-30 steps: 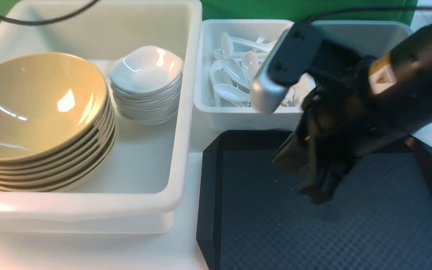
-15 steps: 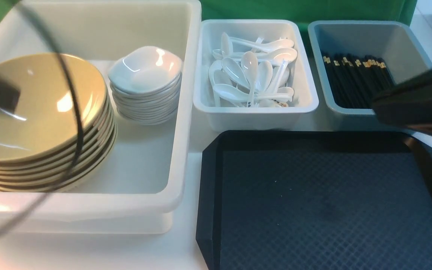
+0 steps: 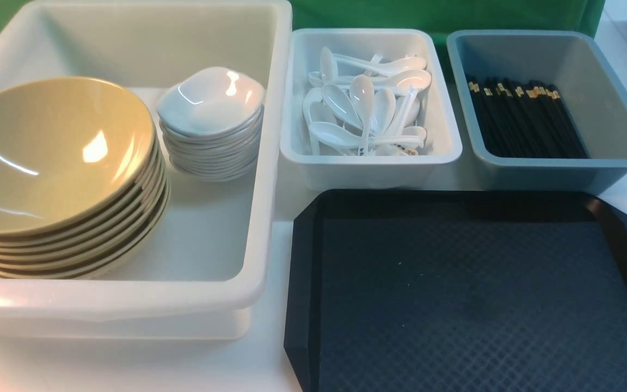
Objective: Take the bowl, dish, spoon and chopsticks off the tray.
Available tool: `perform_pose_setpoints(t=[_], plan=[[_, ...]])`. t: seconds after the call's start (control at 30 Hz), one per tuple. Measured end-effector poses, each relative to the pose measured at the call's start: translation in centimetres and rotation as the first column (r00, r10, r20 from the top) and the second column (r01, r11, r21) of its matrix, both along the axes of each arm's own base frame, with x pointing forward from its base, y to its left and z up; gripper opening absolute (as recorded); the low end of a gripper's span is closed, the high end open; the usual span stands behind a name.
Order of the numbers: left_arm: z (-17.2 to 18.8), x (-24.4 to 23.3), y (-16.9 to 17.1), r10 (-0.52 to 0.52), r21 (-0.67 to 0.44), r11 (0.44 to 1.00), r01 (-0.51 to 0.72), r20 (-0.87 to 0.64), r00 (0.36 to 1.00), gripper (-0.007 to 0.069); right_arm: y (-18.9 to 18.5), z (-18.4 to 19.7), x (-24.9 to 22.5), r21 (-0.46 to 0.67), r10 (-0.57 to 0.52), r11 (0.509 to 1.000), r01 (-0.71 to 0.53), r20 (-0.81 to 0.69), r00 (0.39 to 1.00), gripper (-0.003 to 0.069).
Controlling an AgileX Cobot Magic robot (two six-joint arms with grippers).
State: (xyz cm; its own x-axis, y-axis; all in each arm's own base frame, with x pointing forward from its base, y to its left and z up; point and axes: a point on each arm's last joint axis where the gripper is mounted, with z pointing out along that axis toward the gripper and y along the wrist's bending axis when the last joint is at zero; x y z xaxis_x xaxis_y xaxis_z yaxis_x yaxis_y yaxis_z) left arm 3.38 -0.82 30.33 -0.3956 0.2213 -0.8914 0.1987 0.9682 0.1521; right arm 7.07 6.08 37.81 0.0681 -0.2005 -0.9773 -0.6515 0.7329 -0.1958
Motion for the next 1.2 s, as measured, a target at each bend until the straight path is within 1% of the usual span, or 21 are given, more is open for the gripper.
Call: perform_pose_setpoints(t=[0.03,0.1,0.23,0.87,0.93,1.0,1.07,1.17,1.2], plan=[[-0.1,0.0,0.0,0.000,0.000,1.000,0.000,-0.002,1.000,-0.0010,0.0,0.0,0.0,0.005,0.000,1.000,0.000,0.006,1.000,0.0050],[-0.4,-1.2,0.1,0.003,-0.008,1.000,-0.002,0.055,0.998,-0.0010,0.0,0.2,0.0,0.026,-0.002,1.000,0.001,0.031,1.000,0.0053],[-0.6,-2.3,0.1,0.001,-0.014,1.000,0.000,0.103,0.995,-0.0010,0.0,0.4,0.1,0.035,-0.003,0.999,0.001,0.041,0.999,0.0059],[-0.7,-2.5,0.1,0.000,-0.018,1.000,0.001,0.098,0.995,-0.0010,0.0,0.3,0.1,0.034,-0.003,0.999,0.002,0.041,0.999,0.0076],[-0.7,-2.5,0.1,0.000,-0.018,1.000,0.001,0.097,0.995,-0.0010,-0.1,0.4,0.0,0.015,-0.011,1.000,0.010,0.065,0.998,0.0077],[-0.7,-2.5,0.1,0.000,-0.016,1.000,0.002,0.098,0.995,-0.0010,-0.2,0.2,0.0,0.019,-0.011,1.000,0.010,0.064,0.998,0.0077],[-0.7,-2.5,0.1,-0.002,-0.014,1.000,0.003,0.097,0.995,-0.0010,-0.5,-0.6,-0.3,0.021,-0.016,1.000,0.015,0.056,0.998,0.0077],[-0.8,-2.5,0.1,-0.002,-0.013,1.000,0.003,0.095,0.995,-0.0010,-1.0,-2.0,-0.6,0.024,-0.041,0.999,0.039,0.069,0.997,0.0056],[-0.8,-2.5,0.1,-0.002,-0.013,1.000,0.003,0.095,0.995,-0.0010,-1.4,-3.4,-0.7,0.039,-0.073,0.997,0.070,0.088,0.993,0.0037]])
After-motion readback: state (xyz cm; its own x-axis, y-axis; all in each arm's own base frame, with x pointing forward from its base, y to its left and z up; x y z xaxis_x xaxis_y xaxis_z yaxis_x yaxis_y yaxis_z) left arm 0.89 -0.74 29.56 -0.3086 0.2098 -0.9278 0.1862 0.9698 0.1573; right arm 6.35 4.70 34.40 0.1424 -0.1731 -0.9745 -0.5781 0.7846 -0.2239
